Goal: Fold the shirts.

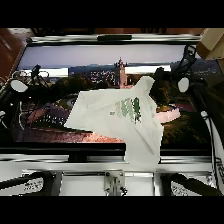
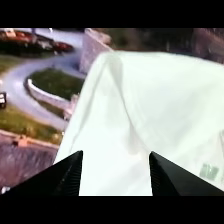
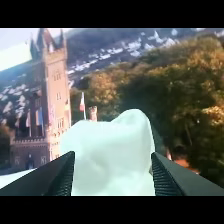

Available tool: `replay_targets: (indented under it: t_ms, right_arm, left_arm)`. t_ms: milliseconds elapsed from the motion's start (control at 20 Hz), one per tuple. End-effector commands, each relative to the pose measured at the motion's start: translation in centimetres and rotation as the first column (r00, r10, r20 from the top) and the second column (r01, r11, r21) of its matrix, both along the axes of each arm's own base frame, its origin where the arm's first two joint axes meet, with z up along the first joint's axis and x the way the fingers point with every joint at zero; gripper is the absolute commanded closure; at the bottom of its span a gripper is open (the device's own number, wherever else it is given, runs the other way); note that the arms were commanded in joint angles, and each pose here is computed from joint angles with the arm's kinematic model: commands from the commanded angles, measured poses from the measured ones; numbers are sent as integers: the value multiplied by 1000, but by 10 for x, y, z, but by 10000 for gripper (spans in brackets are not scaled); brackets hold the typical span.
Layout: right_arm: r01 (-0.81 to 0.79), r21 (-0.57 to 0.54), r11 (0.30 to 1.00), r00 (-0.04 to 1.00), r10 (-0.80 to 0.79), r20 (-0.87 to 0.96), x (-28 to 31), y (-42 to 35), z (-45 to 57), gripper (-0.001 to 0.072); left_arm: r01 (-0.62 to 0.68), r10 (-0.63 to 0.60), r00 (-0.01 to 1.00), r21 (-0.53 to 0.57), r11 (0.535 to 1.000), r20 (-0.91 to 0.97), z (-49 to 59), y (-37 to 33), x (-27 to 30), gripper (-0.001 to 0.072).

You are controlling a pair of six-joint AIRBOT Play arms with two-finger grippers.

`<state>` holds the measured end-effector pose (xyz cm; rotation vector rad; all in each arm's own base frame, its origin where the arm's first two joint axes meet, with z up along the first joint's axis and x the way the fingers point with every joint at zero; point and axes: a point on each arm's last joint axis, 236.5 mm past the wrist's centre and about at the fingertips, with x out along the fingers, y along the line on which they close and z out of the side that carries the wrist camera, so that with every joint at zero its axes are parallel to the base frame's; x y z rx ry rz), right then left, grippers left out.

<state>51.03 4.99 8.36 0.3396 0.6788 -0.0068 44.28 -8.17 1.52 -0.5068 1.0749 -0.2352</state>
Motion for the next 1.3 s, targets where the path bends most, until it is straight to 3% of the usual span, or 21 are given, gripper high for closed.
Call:
replay_targets:
  t_ms: [0, 100, 200, 250, 300, 450, 700, 750, 800, 950, 1100, 1150, 1250]
  right_arm:
    - [-44, -152, 987, 997, 33, -72, -48, -37, 31, 134]
    - [-102, -212, 972, 962, 43, -268, -104, -68, 19, 135]
    - [-213, -159, 964, 871, 113, -479, -160, -79, -4, 135]
    - [-246, -87, 965, 818, 159, -553, -185, -78, -14, 135]
    - [-256, -17, 966, 779, 196, -596, -201, -75, -21, 135]
    - [-219, 119, 968, 736, 244, -631, -223, -68, -34, 135]
    - [-209, 143, 967, 715, 251, -653, -231, -65, -47, 135]
    - [-206, 152, 967, 704, 254, -663, -234, -64, -52, 135]
    - [-201, 164, 966, 690, 258, -676, -240, -62, -59, 135]
    - [-183, 214, 959, 629, 282, -725, -262, -53, -84, 134]
    - [-162, 264, 951, 556, 309, -772, -290, -43, -111, 134]
    - [-154, 280, 948, 533, 318, -784, -299, -40, -120, 134]
    - [-143, 323, 935, 491, 351, -798, -319, -29, -139, 134]
  left_arm:
    - [124, -116, 975, 36, 992, -188, 10, 35, -45, 205]
    - [128, -106, 937, 45, 991, -333, -2, 68, -81, 206]
    - [98, -88, 900, 0, 995, -426, -23, 76, -107, 182]
    - [92, -94, 880, -28, 995, -466, -39, 72, -122, 70]
    - [84, -96, 861, -45, 995, -500, -56, 67, -135, 26]
    - [76, -135, 859, -139, 987, -493, -91, 36, -153, 48]
    - [-15, -49, 919, -160, 987, -391, -110, 19, -128, 55]
    - [-16, -38, 927, -143, 990, -372, -112, 19, -122, 84]
    - [-19, -28, 935, -127, 992, -354, -113, 19, -117, 184]
    - [-27, -19, 945, -136, 990, -327, -113, 8, -107, 214]
    - [-5, -50, 934, -154, 988, -353, -118, -4, -112, 459]
    - [-1, -58, 931, -159, 987, -362, -119, -5, -115, 576]
    - [10, -73, 926, -168, 986, -370, -118, -7, -118, 674]
